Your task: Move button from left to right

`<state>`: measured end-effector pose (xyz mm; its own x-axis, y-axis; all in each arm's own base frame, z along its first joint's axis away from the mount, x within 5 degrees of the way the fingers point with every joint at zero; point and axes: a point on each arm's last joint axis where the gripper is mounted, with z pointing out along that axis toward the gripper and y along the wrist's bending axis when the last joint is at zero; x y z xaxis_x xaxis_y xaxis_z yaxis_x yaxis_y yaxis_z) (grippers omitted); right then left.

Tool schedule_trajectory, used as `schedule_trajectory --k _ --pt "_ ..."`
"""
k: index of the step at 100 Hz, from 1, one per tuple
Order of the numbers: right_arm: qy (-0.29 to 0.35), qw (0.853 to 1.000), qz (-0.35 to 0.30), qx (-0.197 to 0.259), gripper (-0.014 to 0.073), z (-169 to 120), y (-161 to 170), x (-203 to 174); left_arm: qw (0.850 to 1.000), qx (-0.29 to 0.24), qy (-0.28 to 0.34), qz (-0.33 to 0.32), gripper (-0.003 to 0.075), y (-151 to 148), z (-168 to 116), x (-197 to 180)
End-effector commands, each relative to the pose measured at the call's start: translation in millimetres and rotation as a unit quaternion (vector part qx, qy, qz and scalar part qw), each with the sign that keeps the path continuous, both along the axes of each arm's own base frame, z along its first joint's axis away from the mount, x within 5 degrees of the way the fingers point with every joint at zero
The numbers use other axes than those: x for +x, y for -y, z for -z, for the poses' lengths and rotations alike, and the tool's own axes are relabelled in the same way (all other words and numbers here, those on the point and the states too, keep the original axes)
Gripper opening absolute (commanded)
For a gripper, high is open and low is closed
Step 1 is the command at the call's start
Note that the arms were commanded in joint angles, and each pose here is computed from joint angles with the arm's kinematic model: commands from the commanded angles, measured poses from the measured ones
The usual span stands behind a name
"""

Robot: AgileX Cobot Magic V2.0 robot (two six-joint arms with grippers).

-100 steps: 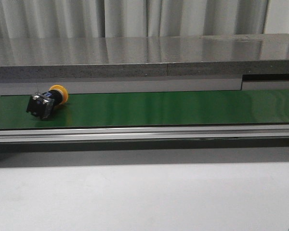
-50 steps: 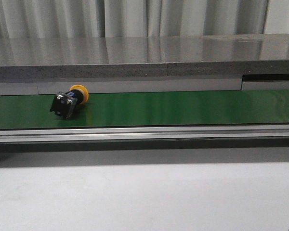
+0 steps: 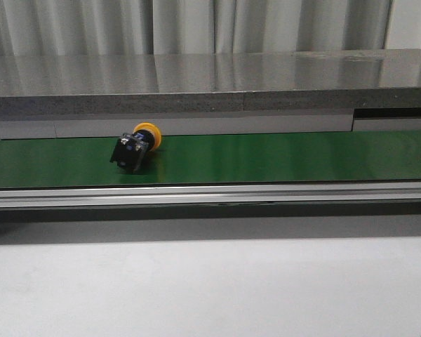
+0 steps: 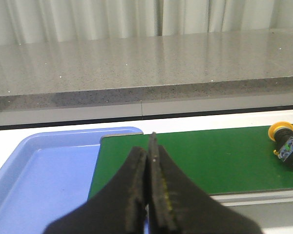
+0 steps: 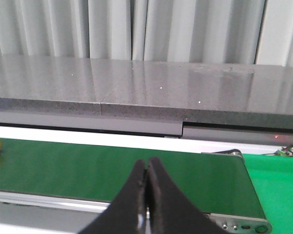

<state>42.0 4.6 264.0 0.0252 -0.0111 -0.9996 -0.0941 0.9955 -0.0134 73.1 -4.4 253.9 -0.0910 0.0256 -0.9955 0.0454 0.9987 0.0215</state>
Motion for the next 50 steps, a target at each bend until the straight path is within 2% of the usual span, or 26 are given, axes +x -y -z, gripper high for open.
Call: schedule_trajectory --k 1,17,27,50 --pt "-0.010 1.000 0.001 -0.006 -0.0066 -30 0 -1 0.999 -0.008 0.045 -0.013 -0.0020 -2 -15 1" --pt "-0.111 0.994 -0.006 -0.011 -0.0066 -62 -2 13 0.999 -0.008 0.045 -0.013 -0.0020 -2 -15 1" --pt "-0.177 0.984 -0.010 -0.014 -0.0066 -78 -4 30 0.999 -0.008 0.045 -0.013 -0.0020 -2 -15 1" --pt "-0.243 0.969 -0.030 0.016 -0.0066 -99 -13 72 0.999 -0.008 0.045 -0.013 -0.0020 -2 -15 1"
